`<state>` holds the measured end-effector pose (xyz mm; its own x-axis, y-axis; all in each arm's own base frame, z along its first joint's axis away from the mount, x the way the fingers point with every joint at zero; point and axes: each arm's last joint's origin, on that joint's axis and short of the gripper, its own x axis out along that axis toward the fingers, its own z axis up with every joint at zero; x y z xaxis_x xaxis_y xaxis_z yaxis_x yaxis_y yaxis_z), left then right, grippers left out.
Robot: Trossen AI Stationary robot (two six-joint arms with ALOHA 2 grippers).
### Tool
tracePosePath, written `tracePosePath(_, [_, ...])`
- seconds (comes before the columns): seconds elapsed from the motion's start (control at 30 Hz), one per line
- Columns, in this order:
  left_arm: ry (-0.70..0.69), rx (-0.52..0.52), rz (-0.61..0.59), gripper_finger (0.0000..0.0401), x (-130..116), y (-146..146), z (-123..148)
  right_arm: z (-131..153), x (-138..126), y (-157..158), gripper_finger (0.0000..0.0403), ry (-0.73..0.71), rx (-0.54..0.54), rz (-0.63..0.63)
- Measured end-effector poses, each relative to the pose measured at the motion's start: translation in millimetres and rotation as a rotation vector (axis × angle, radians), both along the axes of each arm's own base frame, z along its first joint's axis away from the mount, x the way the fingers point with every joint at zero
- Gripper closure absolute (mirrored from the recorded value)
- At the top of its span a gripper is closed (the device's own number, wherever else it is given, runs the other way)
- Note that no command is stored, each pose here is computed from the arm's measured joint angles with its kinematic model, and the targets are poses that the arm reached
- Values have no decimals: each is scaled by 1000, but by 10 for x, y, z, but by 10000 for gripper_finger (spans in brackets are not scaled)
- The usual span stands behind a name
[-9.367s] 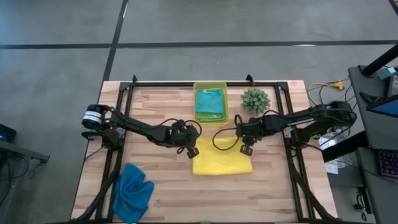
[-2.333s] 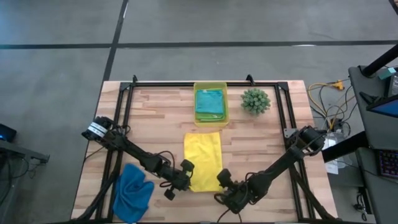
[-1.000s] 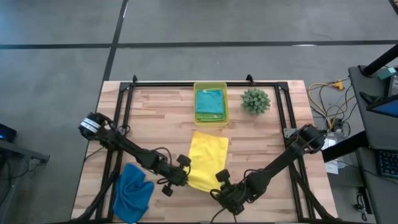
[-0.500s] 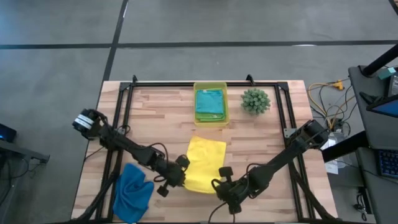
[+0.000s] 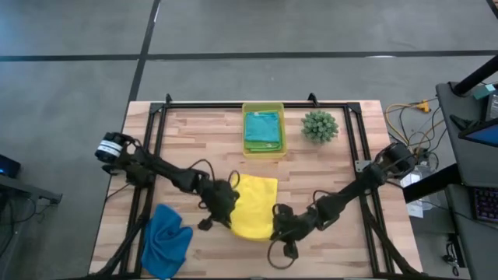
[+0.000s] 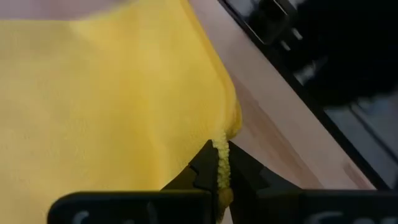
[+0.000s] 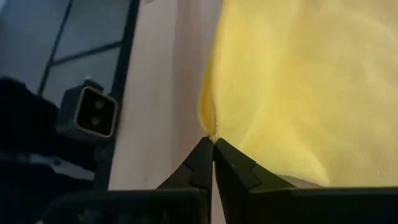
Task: Fold microfiber towels
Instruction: Fold the yellow microfiber cloth
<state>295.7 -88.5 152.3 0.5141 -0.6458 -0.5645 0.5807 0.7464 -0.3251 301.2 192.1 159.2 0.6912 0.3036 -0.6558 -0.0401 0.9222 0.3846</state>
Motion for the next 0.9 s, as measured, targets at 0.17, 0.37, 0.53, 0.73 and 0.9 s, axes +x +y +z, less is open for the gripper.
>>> tracePosePath(0.17, [9,-60,113,401,-34,254,-101,-61,-130,-272,394,-23,68,-87])
tracePosePath(0.37, [13,-96,190,401,-136,426,-156,-37,-258,-615,394,-42,74,-170])
tracePosePath(0.53, [-7,-79,246,401,-256,525,-113,-47,-284,-870,394,-44,67,-239])
tracePosePath(0.73, [-93,31,448,401,-292,697,6,-109,-261,-1047,394,-13,65,-245])
tracePosePath(0.9, [-126,94,577,401,-333,824,38,-132,-261,-1130,394,1,39,-257])
